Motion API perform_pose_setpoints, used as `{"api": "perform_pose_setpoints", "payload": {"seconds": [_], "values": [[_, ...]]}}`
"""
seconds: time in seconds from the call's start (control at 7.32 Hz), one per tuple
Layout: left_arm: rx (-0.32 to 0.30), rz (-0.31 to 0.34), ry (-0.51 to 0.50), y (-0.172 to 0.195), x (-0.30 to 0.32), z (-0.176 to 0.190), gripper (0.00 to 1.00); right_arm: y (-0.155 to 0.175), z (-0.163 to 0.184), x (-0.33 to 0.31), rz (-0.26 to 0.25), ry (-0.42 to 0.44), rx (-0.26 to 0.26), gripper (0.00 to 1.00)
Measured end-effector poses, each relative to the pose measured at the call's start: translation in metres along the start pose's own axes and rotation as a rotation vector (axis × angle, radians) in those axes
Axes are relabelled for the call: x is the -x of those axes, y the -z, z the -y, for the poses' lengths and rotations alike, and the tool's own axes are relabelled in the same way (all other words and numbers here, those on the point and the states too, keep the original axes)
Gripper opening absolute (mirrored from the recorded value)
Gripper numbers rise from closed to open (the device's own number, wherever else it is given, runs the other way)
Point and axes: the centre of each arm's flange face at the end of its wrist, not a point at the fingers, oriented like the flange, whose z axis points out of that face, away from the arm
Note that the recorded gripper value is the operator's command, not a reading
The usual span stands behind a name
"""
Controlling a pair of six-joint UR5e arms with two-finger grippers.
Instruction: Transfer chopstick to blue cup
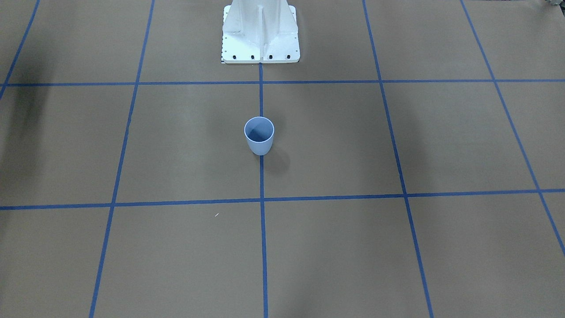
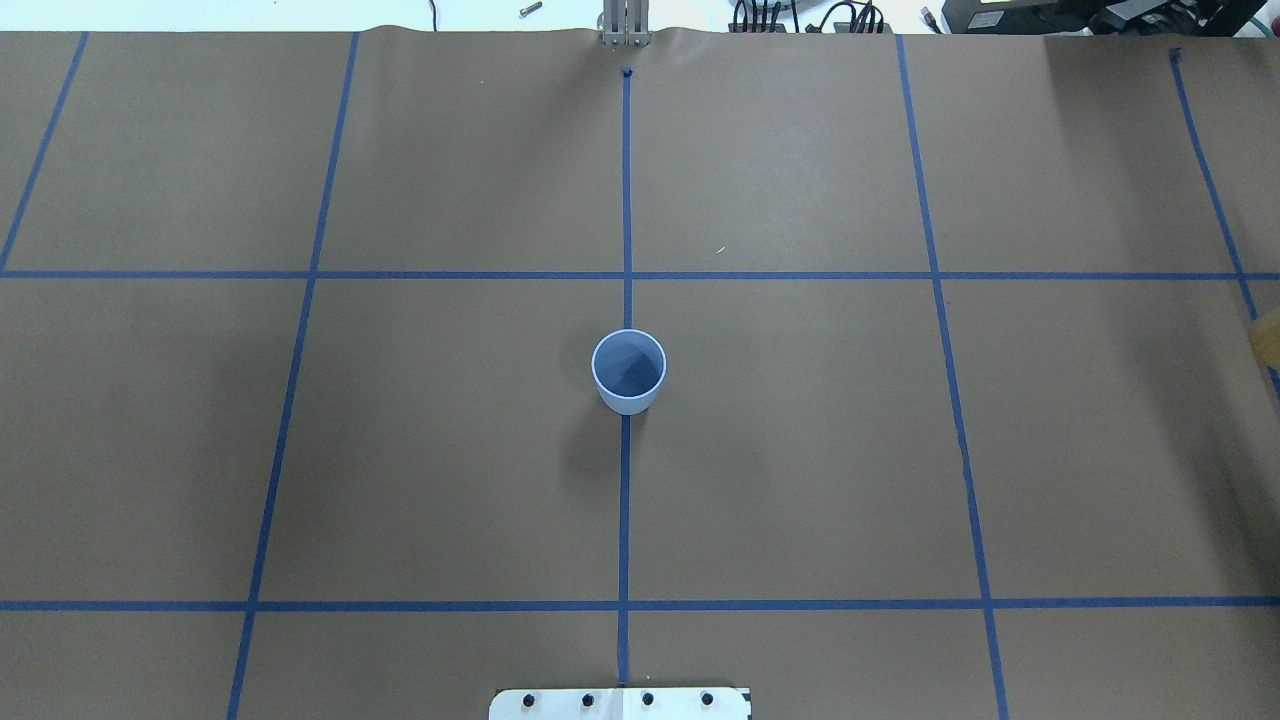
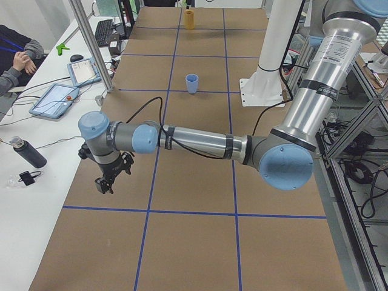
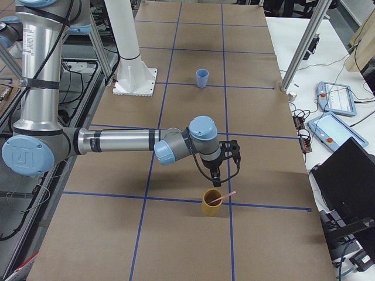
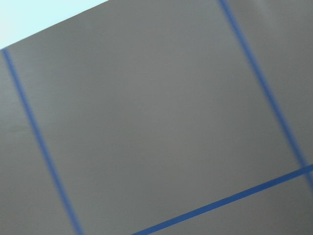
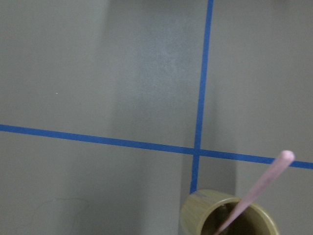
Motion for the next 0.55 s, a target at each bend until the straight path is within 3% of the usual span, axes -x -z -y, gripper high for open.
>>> {"api": "perform_pose_setpoints", "payload": {"seconds": [0.27, 0.55], "values": [[0.015, -0.01, -0.017, -0.017, 0.032, -0.07, 0.99, 0.0, 0.0, -0.032, -0.051, -0.015, -0.04, 0.99], [0.015, -0.011, -0.024, -0.027, 0.036, -0.092, 0.99, -0.02, -0.001, -0.062, -0.071, 0.005, -0.119, 0.92]]}}
